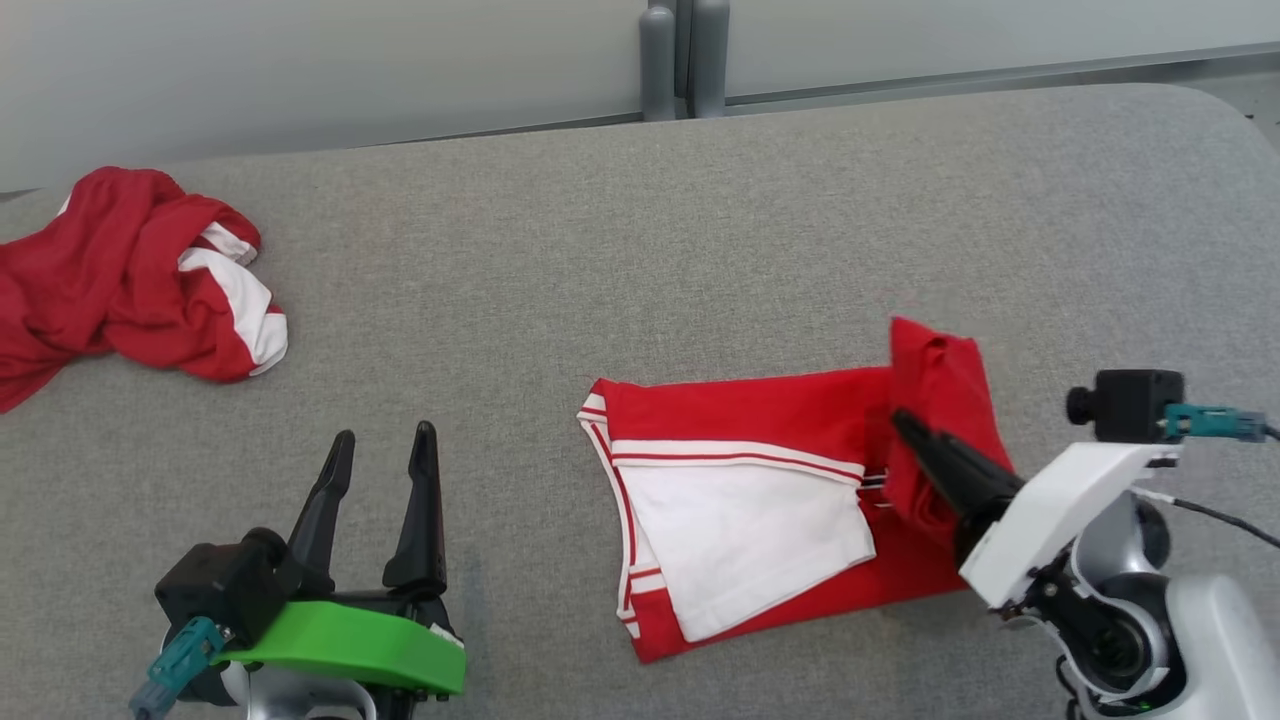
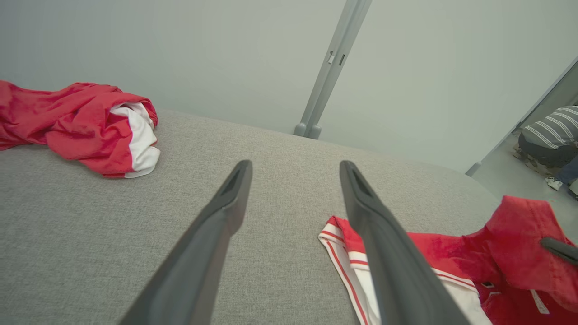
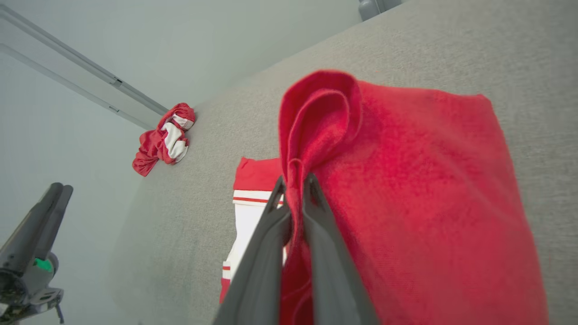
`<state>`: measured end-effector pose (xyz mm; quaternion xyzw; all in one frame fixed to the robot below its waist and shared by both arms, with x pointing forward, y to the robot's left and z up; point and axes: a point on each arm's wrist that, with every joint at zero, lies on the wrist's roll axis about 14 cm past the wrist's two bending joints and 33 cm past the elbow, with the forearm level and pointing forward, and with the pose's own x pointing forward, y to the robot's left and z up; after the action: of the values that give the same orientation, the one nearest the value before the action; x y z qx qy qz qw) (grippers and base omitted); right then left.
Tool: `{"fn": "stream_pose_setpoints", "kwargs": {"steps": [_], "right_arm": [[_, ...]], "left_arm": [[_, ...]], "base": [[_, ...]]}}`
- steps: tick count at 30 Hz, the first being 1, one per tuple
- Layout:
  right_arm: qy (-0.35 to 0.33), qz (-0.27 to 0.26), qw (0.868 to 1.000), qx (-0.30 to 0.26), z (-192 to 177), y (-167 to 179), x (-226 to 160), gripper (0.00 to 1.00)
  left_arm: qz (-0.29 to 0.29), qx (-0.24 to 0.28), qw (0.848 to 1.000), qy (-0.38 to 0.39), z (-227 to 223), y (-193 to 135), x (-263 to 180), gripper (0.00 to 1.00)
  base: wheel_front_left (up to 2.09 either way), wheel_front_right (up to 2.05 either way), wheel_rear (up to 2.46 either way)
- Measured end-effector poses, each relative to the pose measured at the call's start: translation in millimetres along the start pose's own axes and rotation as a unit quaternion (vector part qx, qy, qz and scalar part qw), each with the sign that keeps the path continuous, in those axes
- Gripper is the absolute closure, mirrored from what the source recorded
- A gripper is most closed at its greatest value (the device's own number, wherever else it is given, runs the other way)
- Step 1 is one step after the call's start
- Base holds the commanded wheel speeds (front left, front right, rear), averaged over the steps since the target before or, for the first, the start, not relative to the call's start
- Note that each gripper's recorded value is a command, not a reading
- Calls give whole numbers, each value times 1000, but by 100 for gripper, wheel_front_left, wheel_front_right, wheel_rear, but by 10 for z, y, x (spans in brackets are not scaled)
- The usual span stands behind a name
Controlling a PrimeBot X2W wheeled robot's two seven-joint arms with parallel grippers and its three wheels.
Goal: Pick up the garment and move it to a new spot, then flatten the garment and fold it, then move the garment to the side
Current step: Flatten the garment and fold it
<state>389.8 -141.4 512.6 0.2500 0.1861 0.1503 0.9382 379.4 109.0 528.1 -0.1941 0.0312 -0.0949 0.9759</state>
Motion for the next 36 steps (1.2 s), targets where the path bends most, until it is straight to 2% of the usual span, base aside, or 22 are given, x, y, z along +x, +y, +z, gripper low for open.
{"fn": "stream_pose_setpoints", "kwargs": {"steps": [3, 12, 23, 30, 31, 32, 33, 34, 36], "right_arm": [[28, 35, 999, 9, -171, 245, 85, 100], [84, 89, 992, 17, -577, 652, 424, 100], [133, 127, 983, 12, -929, 942, 751, 100], [151, 130, 980, 1, -1056, 986, 824, 100], [155, 131, 979, 4, -1073, 991, 826, 90], [158, 132, 979, 12, -1085, 998, 825, 66], [158, 133, 978, 15, -1088, 1007, 825, 4], [158, 136, 978, 17, -1084, 1029, 825, 0], [151, 146, 977, 28, -1052, 1091, 826, 0]], "left_arm": [[2, 0, 1000, -1, 4, 12, -24, 0], [10, -1, 1000, -10, 54, 62, -60, 0], [29, 0, 999, -21, 111, 165, -127, 0], [38, 1, 999, -24, 111, 218, -158, 0], [38, 2, 999, -24, 111, 219, -158, 0], [38, 1, 999, -24, 111, 221, -158, 0], [38, 0, 999, -24, 111, 222, -159, 0], [38, -1, 999, -24, 111, 218, -159, 0], [37, -1, 999, -25, 114, 209, -158, 0]], "base": [[0, 0, 0], [0, 0, 0], [0, 0, 0], [0, 0, 0], [0, 0, 0], [0, 0, 0], [0, 0, 0], [0, 0, 0], [0, 0, 0]]}}
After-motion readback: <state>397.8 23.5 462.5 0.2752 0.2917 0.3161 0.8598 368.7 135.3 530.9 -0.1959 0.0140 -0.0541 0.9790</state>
